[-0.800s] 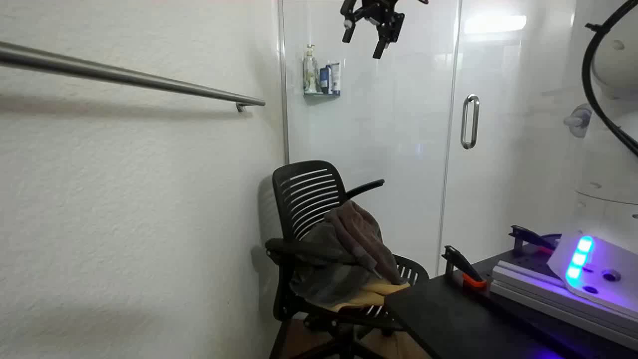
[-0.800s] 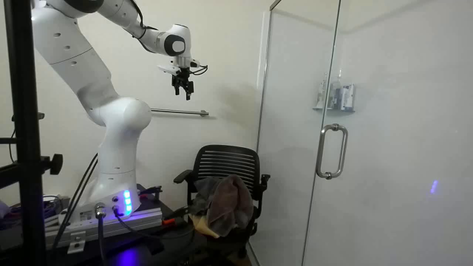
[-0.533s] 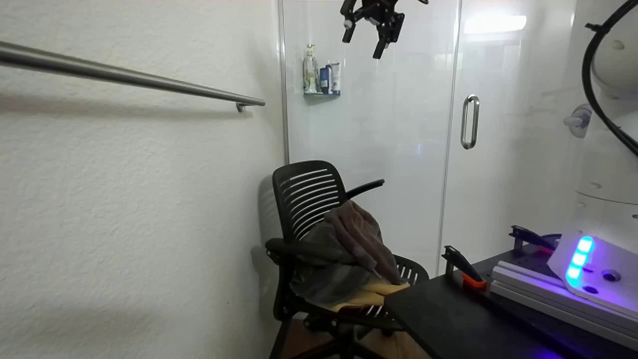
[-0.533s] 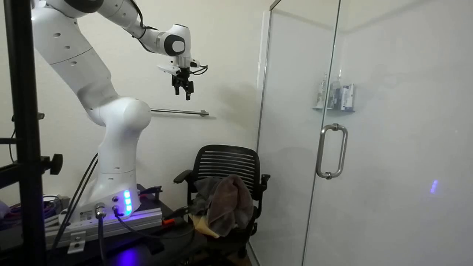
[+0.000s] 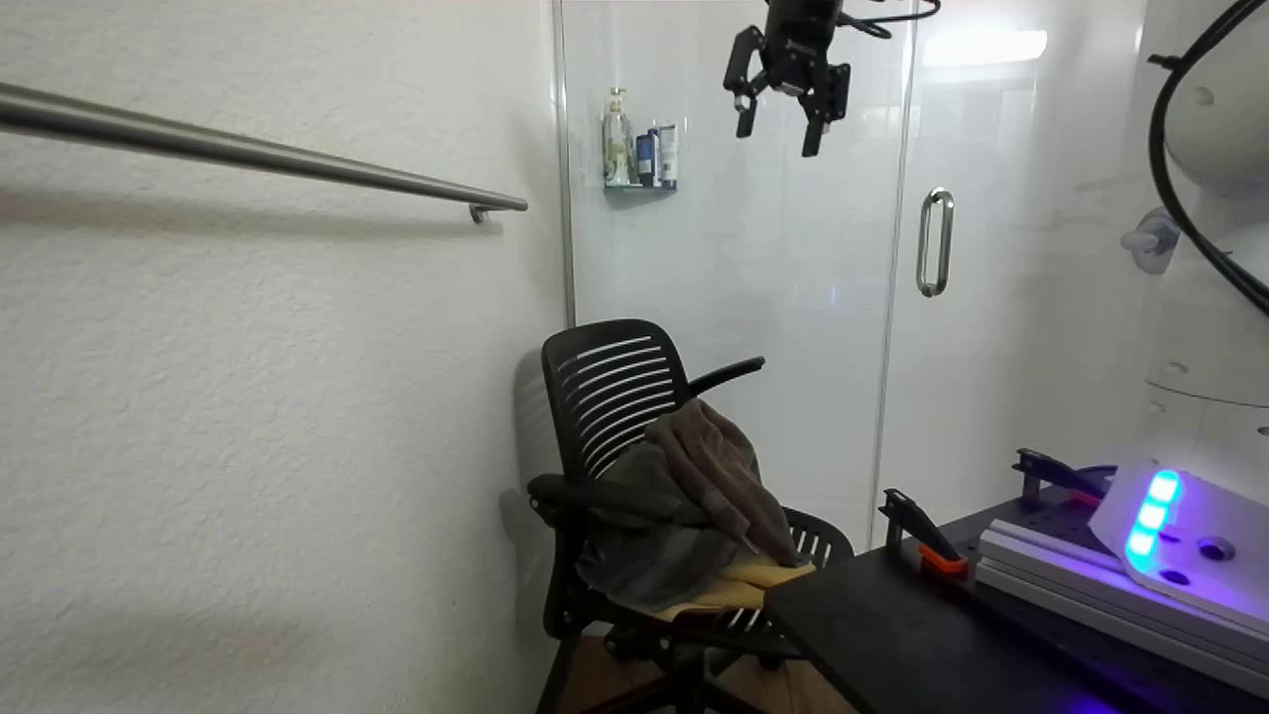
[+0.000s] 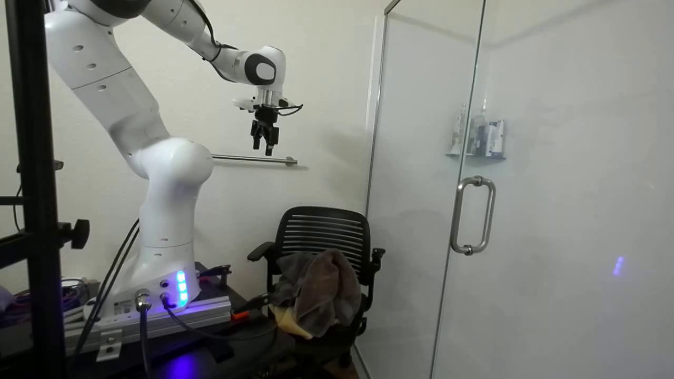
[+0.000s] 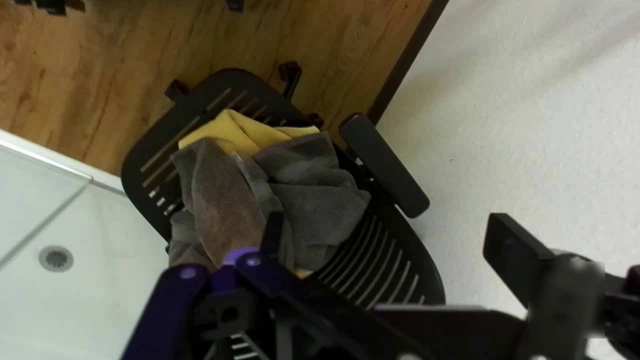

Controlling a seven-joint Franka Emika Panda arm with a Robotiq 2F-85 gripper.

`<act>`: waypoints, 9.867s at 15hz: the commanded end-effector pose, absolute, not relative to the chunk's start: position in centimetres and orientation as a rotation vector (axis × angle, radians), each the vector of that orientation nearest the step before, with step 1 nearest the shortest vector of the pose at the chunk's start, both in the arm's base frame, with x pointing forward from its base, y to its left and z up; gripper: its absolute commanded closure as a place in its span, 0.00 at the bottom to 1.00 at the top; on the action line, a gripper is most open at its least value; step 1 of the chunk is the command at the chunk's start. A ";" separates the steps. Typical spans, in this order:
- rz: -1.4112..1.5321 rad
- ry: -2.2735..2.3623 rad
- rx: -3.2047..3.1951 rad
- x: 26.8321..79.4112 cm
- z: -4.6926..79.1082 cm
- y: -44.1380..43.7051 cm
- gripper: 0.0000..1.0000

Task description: Pick up the towels and place them on the top rail

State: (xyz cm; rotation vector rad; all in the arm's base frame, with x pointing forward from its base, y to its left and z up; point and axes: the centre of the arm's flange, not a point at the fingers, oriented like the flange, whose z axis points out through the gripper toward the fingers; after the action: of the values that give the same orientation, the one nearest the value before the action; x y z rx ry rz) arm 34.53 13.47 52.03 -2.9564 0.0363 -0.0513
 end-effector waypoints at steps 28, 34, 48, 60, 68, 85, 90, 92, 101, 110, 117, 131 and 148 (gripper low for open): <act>-0.120 0.440 -2.662 39.3 37.7 -10.7 0.00; 0.000 0.266 -2.912 46.5 34.5 -6.5 0.00; -0.068 0.512 -2.974 48.4 25.0 -8.6 0.00; -0.022 -0.209 -2.957 55.9 26.3 -0.7 0.00; 0.003 -0.085 -2.960 55.2 24.6 -1.4 0.00; -0.110 -0.595 -3.038 62.0 20.4 5.0 0.00; -0.089 -0.623 -2.977 62.9 18.5 5.3 0.00; -0.096 -0.682 -2.937 63.4 17.3 5.9 0.00; -0.045 -0.695 -3.010 62.5 13.7 9.1 0.00; 0.001 -0.510 -2.997 63.4 10.0 6.5 0.00; -0.045 -0.411 -2.949 68.2 5.6 3.7 0.00; -0.035 -0.767 -2.730 71.4 5.7 8.1 0.69; 0.037 -0.839 -2.945 71.8 24.8 14.5 0.98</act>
State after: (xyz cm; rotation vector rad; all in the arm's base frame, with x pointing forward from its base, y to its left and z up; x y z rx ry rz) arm 72.89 12.53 18.06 -2.8451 -0.7988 0.0555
